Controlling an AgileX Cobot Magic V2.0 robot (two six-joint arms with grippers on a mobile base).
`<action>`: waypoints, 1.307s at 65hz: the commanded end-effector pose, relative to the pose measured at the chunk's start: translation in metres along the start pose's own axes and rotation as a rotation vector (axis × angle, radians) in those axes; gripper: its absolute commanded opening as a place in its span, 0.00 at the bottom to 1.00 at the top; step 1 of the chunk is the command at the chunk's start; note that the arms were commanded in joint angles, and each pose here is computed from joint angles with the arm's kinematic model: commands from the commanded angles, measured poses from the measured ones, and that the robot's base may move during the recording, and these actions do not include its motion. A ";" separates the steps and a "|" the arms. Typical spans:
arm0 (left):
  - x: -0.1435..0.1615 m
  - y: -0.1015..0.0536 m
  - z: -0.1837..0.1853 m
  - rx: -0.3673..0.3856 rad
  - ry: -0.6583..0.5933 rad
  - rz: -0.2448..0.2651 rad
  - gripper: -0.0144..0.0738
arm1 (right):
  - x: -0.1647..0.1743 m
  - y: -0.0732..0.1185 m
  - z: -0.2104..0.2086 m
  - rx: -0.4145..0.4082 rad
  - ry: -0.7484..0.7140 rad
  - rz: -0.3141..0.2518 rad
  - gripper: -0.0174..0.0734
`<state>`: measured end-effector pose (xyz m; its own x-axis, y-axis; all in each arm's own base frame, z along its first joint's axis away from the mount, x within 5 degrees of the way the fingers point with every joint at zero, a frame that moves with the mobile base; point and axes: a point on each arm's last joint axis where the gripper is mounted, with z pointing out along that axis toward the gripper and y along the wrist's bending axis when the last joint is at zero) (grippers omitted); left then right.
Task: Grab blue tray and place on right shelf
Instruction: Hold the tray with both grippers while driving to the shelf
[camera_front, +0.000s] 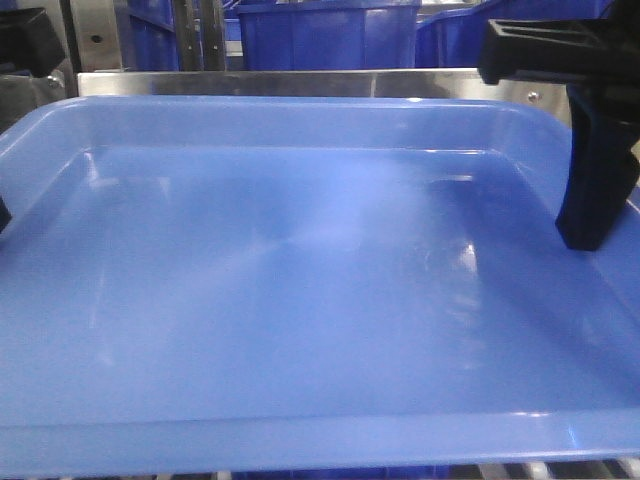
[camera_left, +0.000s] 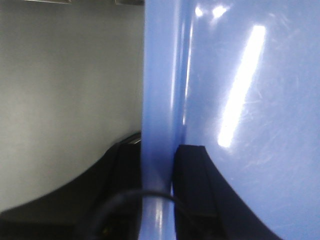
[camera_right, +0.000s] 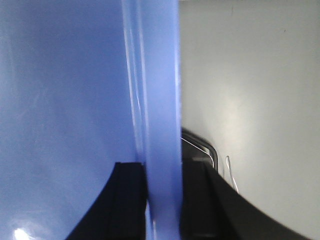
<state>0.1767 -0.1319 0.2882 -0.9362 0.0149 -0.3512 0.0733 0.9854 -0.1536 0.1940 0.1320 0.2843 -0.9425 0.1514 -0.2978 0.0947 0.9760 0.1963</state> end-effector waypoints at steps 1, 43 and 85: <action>-0.004 -0.005 -0.012 0.045 -0.056 -0.003 0.23 | -0.006 0.001 -0.012 -0.036 -0.070 -0.001 0.46; -0.004 -0.005 -0.012 0.045 -0.056 -0.003 0.23 | -0.006 0.001 -0.012 -0.037 -0.071 -0.001 0.46; -0.004 -0.005 -0.012 0.045 -0.056 -0.003 0.23 | -0.006 0.001 -0.012 -0.037 -0.071 -0.001 0.46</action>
<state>0.1767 -0.1319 0.2882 -0.9362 0.0149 -0.3512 0.0733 0.9854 -0.1536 0.1940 0.1320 0.2843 -0.9425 0.1514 -0.2978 0.0947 0.9760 0.1963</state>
